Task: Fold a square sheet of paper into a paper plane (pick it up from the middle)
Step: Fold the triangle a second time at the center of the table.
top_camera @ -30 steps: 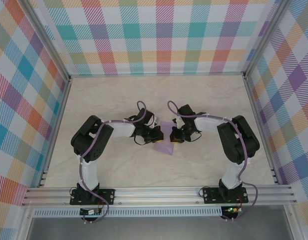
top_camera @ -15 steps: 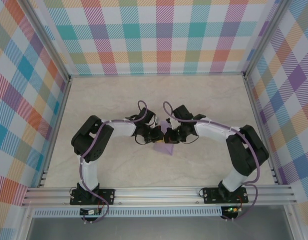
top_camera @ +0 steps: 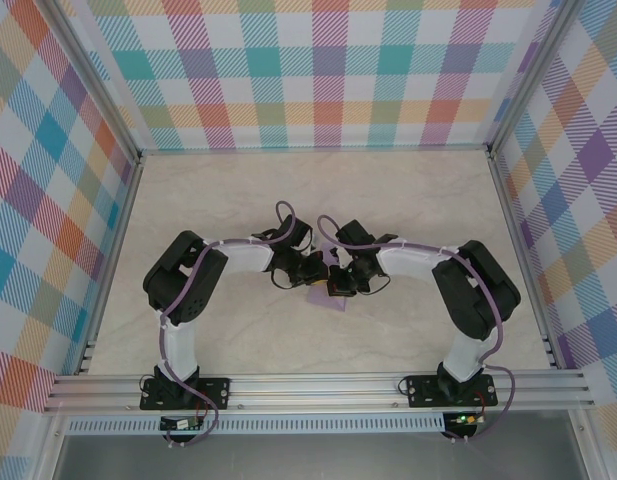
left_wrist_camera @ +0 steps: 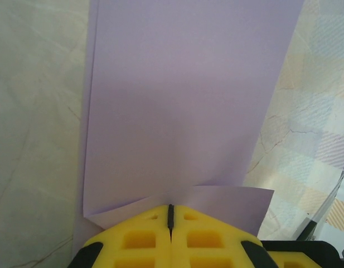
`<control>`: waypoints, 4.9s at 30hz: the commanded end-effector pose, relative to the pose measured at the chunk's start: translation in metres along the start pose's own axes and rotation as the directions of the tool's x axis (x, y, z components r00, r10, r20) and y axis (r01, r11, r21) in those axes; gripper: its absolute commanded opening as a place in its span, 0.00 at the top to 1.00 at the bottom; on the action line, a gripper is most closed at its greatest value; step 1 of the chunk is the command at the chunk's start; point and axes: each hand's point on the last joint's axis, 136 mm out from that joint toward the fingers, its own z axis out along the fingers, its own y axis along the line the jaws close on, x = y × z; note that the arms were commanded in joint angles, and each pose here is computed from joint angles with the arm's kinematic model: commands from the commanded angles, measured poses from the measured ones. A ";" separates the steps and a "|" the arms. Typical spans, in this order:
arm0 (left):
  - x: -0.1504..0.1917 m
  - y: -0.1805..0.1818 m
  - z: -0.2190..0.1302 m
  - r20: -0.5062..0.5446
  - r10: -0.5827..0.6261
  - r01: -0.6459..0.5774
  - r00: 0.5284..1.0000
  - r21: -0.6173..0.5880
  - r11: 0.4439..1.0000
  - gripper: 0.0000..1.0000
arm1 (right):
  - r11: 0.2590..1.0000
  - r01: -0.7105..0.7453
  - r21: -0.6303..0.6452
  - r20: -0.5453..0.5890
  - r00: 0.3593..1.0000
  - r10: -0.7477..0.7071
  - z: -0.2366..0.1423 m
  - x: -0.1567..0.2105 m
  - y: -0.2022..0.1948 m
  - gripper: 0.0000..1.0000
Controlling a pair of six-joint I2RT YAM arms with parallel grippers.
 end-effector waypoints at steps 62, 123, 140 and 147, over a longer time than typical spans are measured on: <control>0.023 0.063 0.011 -0.025 -0.129 0.121 0.991 -0.213 0.970 1.00 | 0.995 -0.083 -0.061 0.184 0.978 0.093 -0.049 -0.030 -0.015 0.71; 0.022 0.049 0.005 -0.001 -0.105 0.103 0.995 -0.178 0.979 0.98 | 1.000 -0.018 -0.003 0.153 0.988 0.018 -0.043 -0.002 -0.007 1.00; 0.028 0.076 0.004 0.027 -0.157 0.158 0.987 -0.295 0.942 1.00 | 0.999 0.000 -0.044 0.061 0.998 0.003 0.003 -0.013 0.013 1.00; 0.037 0.095 0.003 0.026 -0.197 0.192 0.980 -0.371 0.908 1.00 | 1.000 0.016 0.006 0.012 1.000 -0.016 0.013 -0.003 -0.001 1.00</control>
